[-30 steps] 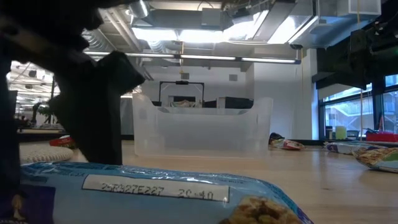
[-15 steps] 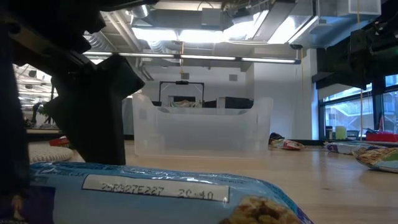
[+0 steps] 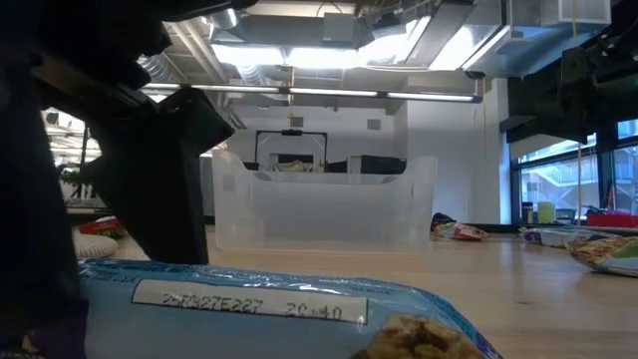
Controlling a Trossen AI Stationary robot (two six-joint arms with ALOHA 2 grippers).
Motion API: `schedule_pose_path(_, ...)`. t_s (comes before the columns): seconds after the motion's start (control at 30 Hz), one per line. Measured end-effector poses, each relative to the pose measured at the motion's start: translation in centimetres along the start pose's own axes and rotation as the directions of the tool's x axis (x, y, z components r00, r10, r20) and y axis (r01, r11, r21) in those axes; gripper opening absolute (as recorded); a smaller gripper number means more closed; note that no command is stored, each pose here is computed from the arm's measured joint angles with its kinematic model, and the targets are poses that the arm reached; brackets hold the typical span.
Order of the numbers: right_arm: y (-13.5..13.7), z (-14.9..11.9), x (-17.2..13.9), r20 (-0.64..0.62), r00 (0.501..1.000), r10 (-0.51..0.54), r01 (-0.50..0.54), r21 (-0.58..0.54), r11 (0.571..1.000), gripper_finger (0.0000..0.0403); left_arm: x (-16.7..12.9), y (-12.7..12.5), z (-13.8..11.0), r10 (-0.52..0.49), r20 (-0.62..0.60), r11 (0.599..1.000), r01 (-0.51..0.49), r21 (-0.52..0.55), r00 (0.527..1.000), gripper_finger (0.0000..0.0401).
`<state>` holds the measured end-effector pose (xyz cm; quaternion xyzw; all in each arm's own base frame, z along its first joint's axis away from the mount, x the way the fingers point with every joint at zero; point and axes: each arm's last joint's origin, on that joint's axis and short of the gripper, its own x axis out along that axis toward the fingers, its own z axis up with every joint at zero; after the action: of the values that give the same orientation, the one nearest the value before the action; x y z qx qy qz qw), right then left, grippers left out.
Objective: Pick and place Granola Bars by type
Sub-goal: Put the blue granola bar into the bottom transparent bin
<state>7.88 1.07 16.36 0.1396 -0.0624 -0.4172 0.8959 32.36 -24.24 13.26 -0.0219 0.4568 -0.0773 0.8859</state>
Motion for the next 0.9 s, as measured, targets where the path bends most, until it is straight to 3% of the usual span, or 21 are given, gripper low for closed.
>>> schedule_pose_path(0.23, 0.0, 0.0, 0.0, 0.0, 1.0, -0.001, 0.001, -0.02, 1.0, 0.0239, -0.07, -0.22, -0.18, 0.01, 0.001, 0.994, -0.01, 0.106, 1.0, 0.0219)
schedule_pose_path(0.53, 0.0, 0.0, 0.0, 0.0, 1.0, 0.0, 0.0, -0.029, 1.0, 0.0239, 0.64, -0.07, -0.49, -0.034, -0.045, 0.998, 0.036, 0.052, 0.998, 0.016)
schedule_pose_path(0.9, 0.0, -0.01, 0.0, 0.0, 1.0, 0.0, 0.0, -0.048, 0.999, 0.0239, 0.43, 0.04, -0.37, 0.003, -0.025, 0.999, -0.002, 0.054, 1.0, 0.0081)
